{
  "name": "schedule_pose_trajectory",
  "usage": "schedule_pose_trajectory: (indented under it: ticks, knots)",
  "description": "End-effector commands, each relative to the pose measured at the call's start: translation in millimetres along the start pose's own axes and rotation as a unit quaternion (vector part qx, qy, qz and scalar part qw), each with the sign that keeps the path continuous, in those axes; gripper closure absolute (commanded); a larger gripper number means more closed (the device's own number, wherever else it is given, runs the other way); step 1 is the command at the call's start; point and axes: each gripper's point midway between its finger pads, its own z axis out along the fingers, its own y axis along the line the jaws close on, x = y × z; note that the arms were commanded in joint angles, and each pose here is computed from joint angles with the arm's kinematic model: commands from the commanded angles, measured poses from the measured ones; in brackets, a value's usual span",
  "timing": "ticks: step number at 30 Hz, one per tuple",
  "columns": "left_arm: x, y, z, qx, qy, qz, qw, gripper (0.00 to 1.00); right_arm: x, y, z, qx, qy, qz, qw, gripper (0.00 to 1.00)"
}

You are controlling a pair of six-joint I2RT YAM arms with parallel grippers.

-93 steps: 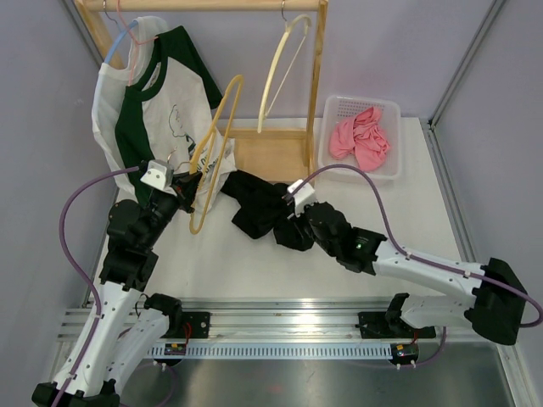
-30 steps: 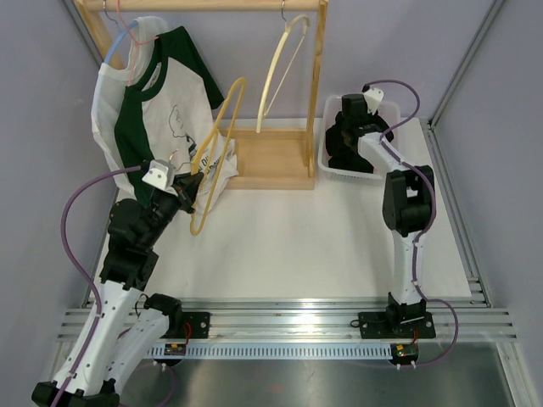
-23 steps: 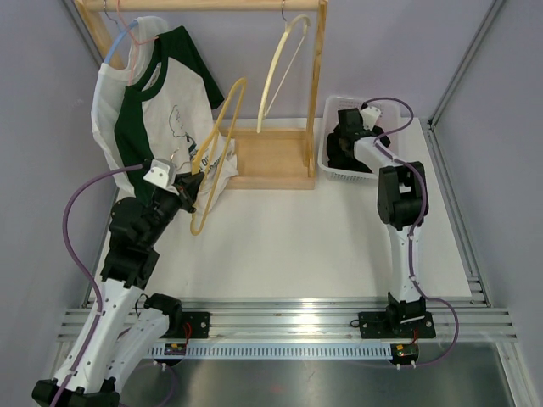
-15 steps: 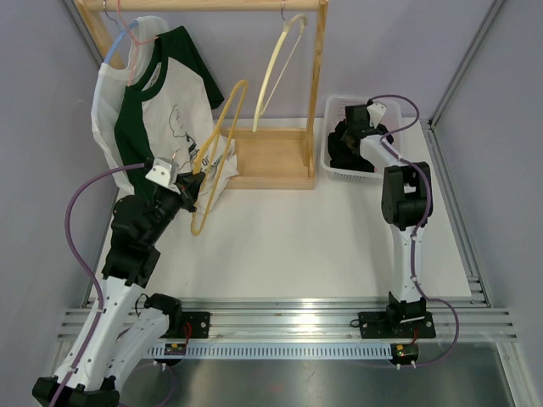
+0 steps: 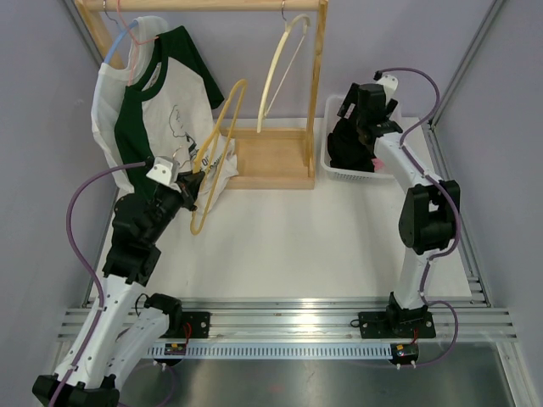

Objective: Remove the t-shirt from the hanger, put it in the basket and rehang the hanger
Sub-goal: Place the tshirt into the basket, then hang the hanger back to the clothesline with the left arm

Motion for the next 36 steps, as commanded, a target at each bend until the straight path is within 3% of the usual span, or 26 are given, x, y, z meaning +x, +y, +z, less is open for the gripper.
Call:
schedule_pose_trajectory:
  ticks: [1, 13, 15, 17, 19, 20, 22, 27, 29, 30, 36]
  knots:
    - [-31.8, 7.2, 3.7, -0.017, -0.037, 0.015, 0.999, 1.00, -19.3, 9.8, -28.7, -0.039, -0.031, -0.015, 0.999, 0.00]
    - [-36.0, 28.8, 26.0, -0.057, 0.049, 0.031, 0.997, 1.00, -8.9, -3.3, -74.8, -0.069, -0.024, -0.010, 0.997, 0.01]
    - [-28.9, 32.2, 36.4, -0.057, 0.084, 0.032, 0.994, 1.00, -16.7, -3.5, -79.8, -0.076, -0.049, -0.005, 0.996, 0.01]
    - [-53.4, 29.8, 44.1, -0.046, 0.076, 0.038, 0.995, 1.00, -18.0, -7.7, -86.9, -0.077, -0.061, -0.005, 0.995, 0.01]
    - [-41.8, 28.2, 59.1, -0.029, 0.119, 0.035, 0.992, 1.00, -19.3, -8.1, -94.8, -0.086, -0.065, -0.006, 0.994, 0.01]
    - [-56.9, 26.2, 64.7, -0.020, 0.112, 0.037, 0.993, 1.00, -19.3, -1.1, -98.0, -0.108, -0.066, -0.006, 0.992, 0.01]
    - [-49.0, 25.0, 77.6, -0.006, 0.138, 0.034, 0.990, 1.00, -15.0, 10.1, -110.4, -0.157, -0.064, -0.013, 0.985, 0.01]
    - [-84.3, 38.4, 105.9, -0.030, 0.126, 0.038, 0.991, 1.00, -22.5, 17.9, -125.3, -0.195, -0.095, -0.007, 0.976, 0.00]
    - [-82.2, 44.2, 124.3, -0.033, 0.139, 0.039, 0.989, 1.00, -20.9, 15.7, -124.4, -0.191, -0.092, -0.012, 0.977, 0.00]
    - [-100.3, 44.0, 128.3, -0.032, 0.122, 0.042, 0.991, 1.00, -20.0, 14.6, -123.9, -0.187, -0.092, -0.018, 0.978, 0.01]
    - [-123.9, 53.4, 171.1, -0.034, 0.095, 0.050, 0.994, 1.00, -18.8, 8.1, -121.3, -0.171, -0.094, -0.028, 0.980, 0.01]
